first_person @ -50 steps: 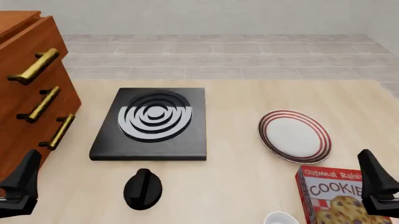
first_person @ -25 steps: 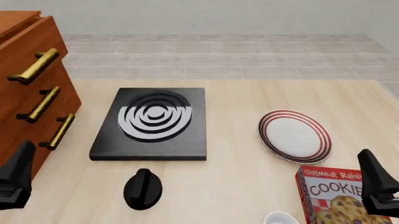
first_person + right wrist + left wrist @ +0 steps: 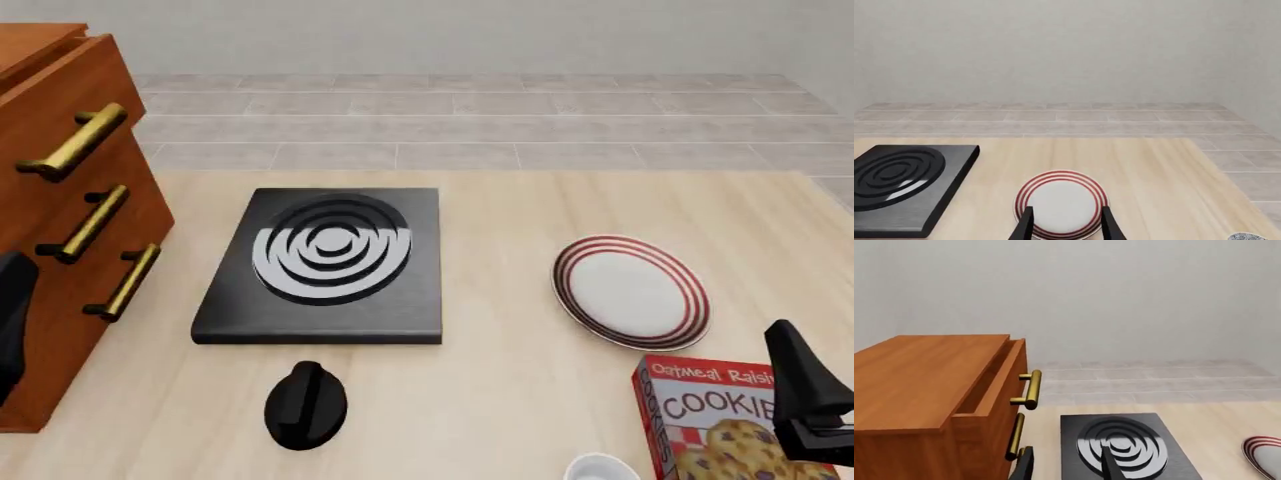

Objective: Pick the akita bowl in the top layer of the wooden cabinet and place it on the plate.

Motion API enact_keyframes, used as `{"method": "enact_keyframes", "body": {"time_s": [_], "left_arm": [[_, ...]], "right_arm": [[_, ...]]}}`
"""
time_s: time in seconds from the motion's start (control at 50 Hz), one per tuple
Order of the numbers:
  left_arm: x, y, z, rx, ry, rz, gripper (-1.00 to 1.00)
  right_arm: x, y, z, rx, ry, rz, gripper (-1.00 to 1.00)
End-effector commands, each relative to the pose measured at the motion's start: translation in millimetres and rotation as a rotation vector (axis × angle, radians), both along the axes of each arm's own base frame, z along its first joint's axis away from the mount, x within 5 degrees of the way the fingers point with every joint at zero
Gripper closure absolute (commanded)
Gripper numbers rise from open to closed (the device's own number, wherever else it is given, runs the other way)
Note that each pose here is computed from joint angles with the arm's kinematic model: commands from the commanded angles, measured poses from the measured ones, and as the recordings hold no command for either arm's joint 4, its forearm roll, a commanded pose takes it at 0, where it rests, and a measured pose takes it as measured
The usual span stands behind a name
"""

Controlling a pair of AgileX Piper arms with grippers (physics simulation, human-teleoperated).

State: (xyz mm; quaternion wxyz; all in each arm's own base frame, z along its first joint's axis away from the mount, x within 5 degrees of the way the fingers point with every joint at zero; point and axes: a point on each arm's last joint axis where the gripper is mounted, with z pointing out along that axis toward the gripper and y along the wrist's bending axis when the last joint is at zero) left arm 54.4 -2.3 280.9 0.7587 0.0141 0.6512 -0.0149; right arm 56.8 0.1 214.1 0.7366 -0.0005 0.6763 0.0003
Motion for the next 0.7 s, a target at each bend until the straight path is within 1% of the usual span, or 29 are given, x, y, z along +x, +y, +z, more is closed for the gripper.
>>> {"method": "enact_keyframes", "body": {"time_s": [0.02,0.08,0.16,0.28,0.4,0.6,0.64,0.68,0.7], "left_arm": [[-2,-1,19,-0.017,-0.008,-0.020,-1.00],[-2,-1,20,-0.005,-0.011,-0.021,-1.00],[-2,-1,27,-0.006,-0.013,-0.030,-1.00],[-1,-2,42,0.000,-0.025,-0.041,-1.00],[-4,-3,59,0.001,-0.058,-0.055,-1.00],[-9,-3,84,0.006,-0.092,-0.074,-1.00],[-9,-4,89,-0.023,-0.094,-0.089,-1.00],[-11,-4,97,0.007,-0.112,-0.095,-1.00],[-10,-4,99,0.003,-0.110,-0.095,-1.00]], "right_arm": [[0,0,0,-0.002,0.001,0.001,-1.00],[0,0,0,-0.002,0.000,0.001,-1.00],[0,0,0,-0.002,0.000,-0.001,-1.00],[0,0,0,-0.002,0.000,-0.001,-1.00],[0,0,0,-0.003,0.001,-0.002,-1.00],[0,0,0,-0.003,0.000,-0.002,-1.00],[0,0,0,-0.003,0.001,-0.002,-1.00],[0,0,0,-0.003,0.001,-0.001,-1.00],[0,0,0,-0.003,0.001,-0.001,-1.00]]}}
